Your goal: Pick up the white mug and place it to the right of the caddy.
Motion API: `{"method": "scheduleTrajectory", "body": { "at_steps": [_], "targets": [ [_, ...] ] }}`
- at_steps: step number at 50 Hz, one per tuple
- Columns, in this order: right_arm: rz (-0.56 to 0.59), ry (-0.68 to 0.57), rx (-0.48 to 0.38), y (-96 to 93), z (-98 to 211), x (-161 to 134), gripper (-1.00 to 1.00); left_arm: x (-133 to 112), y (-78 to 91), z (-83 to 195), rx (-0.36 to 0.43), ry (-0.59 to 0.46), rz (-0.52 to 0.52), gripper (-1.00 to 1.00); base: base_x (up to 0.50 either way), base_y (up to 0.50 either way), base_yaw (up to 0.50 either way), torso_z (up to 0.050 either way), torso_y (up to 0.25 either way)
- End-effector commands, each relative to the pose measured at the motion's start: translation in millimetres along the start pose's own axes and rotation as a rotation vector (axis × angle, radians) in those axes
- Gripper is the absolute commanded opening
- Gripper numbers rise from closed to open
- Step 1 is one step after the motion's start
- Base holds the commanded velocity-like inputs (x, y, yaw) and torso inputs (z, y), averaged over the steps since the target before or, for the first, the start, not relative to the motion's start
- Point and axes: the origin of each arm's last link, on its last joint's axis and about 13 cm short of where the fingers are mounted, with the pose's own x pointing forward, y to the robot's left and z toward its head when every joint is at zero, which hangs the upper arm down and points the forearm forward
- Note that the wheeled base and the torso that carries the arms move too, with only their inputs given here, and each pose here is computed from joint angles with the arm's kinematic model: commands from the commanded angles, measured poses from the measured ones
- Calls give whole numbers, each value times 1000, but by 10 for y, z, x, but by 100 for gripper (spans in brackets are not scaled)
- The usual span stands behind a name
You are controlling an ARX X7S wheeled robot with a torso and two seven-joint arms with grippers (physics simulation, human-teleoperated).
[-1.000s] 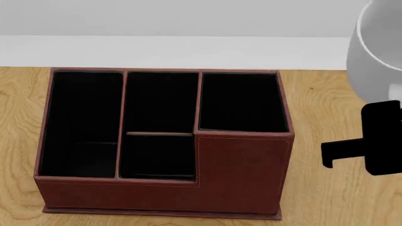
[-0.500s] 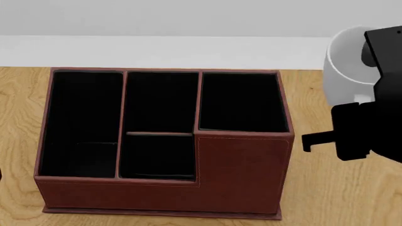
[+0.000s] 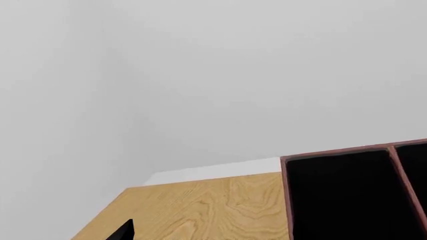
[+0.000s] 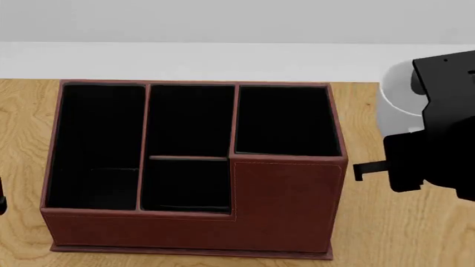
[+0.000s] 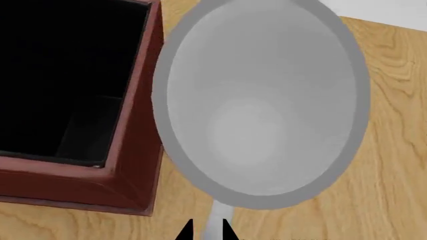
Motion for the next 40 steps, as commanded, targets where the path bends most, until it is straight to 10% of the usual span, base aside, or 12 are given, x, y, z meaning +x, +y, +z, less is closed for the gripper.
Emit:
{"method": "scheduleTrajectory", "body": {
  "at_steps": [1, 40],
  "targets": [
    [-30, 25, -8, -60, -2, 146, -100, 29, -23, 13, 6, 0, -3, 100, 0, 0, 0, 0, 0],
    [9, 133, -10, -71, -155, 741, -100, 60, -79, -15, 25, 10, -7, 100, 0, 0, 0, 0, 1]
  ]
}}
